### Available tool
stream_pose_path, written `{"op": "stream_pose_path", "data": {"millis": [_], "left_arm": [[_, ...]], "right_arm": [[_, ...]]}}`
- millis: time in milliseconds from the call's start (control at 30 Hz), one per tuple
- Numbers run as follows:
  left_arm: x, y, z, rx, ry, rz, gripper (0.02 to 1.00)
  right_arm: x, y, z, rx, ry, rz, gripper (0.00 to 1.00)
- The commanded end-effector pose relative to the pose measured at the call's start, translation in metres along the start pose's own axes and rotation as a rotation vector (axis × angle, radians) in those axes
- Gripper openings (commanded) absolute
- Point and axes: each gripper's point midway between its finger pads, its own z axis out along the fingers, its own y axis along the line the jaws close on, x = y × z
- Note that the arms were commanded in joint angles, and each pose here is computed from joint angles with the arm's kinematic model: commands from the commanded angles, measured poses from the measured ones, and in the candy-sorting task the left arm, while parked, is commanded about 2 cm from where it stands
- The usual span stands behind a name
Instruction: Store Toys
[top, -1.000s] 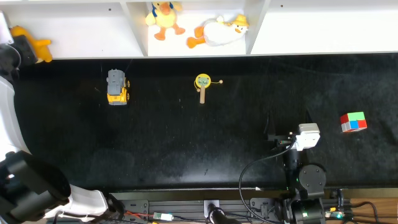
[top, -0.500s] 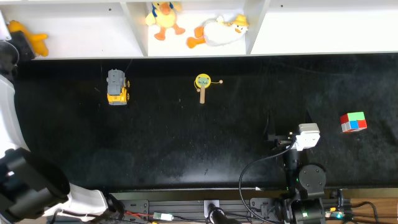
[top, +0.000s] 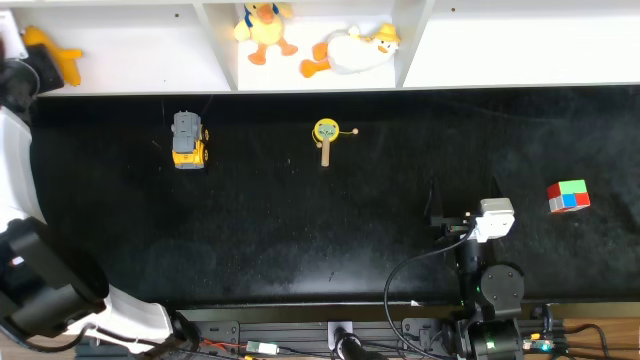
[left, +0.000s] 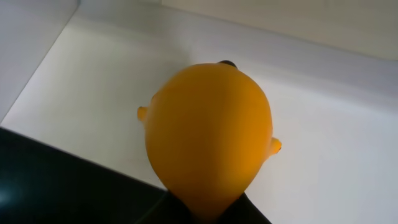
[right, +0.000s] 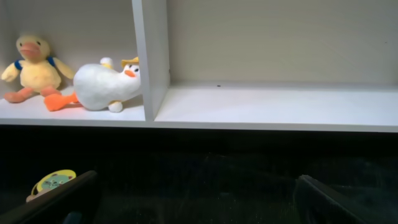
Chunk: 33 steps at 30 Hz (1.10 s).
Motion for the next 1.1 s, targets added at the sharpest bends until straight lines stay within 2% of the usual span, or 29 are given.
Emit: {"op": "stream_pose_path", "data": {"millis": [33,467,633,667,733,800,933,1033,1100], "left_arm": [[-0.0067,-0.0096,0.0066,0.029,-0.01,-0.016,0.036],[-0.0036,-0.009,0.0065,0.025,0.002,-0.02,0.038],[-0.0022,-0.009,0.0065,0.026,0.008,-0.021,0.066],[-0.0023,-0.0091,0.0065,0.026,0.008,-0.02,0.097],[-0.0029,-0.009,0.0065,0.026,0.005,-0.02,0.231],[-0.0038,-0.0089,0.0065,0.025,0.001,-0.019,0.524],[-0.0041,-0.0089,0.0065,0.025,0.0,-0.019,0.849],[-0.0042,-0.0091,0.0065,0.026,0.0,-0.019,0.998],[-0.0041,-0.0092,0.0065,0.026,0.0,-0.019,0.998]], "right_arm": [[0.0063,0.0024,0.0008,-0.012,0.012,-0.001,0.996],[0.0063,0.0024,0.0008,-0.012,0.012,-0.001,0.996],[0.0063,0.0024,0.0008,-0.012,0.012,-0.001,0.996],[0.0063,0.0024,0.0008,-0.012,0.012,-0.001,0.996],[0.0064,0.0024,0.0008,-0.012,0.012,-0.001,0.996],[0.0063,0.0024,0.0008,-0.012,0.012,-0.001,0.996],[0.0063,0.0024,0.0008,-0.012,0.012,-0.001,0.993],[0.0063,0.0024,0.0008,-0.012,0.012,-0.001,0.993],[0.0063,0.0024,0.0008,-0.012,0.012,-0.001,0.993]]}}
